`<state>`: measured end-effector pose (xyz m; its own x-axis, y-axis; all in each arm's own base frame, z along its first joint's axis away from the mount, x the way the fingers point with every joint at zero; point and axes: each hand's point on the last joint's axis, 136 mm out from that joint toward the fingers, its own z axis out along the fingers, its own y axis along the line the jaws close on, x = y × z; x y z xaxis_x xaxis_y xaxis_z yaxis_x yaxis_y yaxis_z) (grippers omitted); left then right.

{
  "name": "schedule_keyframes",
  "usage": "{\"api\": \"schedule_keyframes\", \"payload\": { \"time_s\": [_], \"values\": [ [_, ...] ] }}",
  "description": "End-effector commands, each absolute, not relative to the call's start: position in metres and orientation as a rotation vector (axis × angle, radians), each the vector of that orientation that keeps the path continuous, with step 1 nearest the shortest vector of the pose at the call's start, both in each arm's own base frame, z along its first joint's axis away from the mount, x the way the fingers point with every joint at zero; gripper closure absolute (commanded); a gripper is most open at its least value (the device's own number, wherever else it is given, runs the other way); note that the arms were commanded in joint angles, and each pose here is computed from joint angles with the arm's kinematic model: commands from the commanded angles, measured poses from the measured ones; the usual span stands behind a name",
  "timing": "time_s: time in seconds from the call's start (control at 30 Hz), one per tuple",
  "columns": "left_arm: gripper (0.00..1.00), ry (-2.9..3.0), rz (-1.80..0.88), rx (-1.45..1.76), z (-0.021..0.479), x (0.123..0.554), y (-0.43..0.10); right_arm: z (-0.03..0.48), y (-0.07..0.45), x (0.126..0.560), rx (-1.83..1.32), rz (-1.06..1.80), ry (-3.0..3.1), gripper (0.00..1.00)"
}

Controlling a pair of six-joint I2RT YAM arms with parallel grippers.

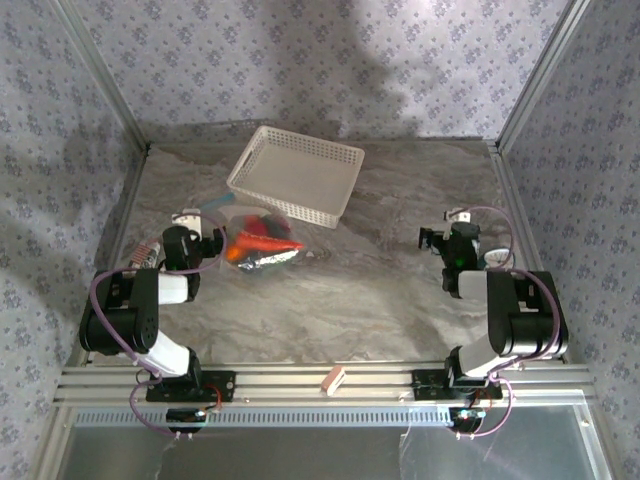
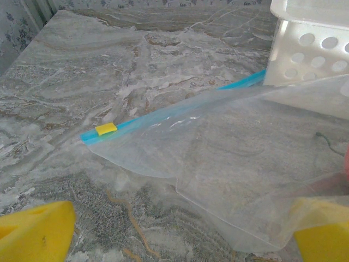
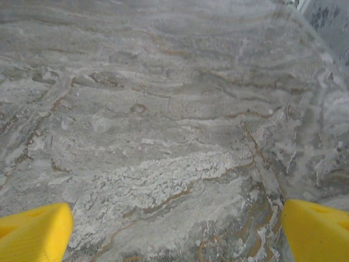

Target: Place the food in the zip-top bag and seal the zipper

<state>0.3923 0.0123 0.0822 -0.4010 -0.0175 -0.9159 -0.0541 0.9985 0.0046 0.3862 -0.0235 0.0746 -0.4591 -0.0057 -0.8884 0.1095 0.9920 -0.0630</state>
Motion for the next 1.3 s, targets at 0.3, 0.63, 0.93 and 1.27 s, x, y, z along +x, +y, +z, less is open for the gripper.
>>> {"api": "schedule_keyframes", "payload": {
  "time_s": [0.3, 0.63, 0.93, 1.27],
  "values": [
    [0.00, 1.962, 0.018, -0.045, 0.0892, 0.3983, 0.0099, 0.0828, -0.0200, 0.3909, 0.038, -0.120, 1.985, 0.00],
    [0.00, 1.962, 0.018, -0.044, 0.0891, 0.3983, 0.0096, 0.0832, -0.0212, 0.3915, 0.044, -0.099, 1.986, 0.00],
    [0.00, 1.961, 0.018, -0.045, 0.0894, 0.3985, 0.0097, 0.0829, -0.0212, 0.3913, 0.045, -0.096, 1.987, 0.00],
    [0.00, 1.966, 0.019, -0.042, 0.0880, 0.3983, 0.0097, 0.0828, -0.0211, 0.3908, 0.043, -0.096, 1.987, 0.00]
  ]
}}
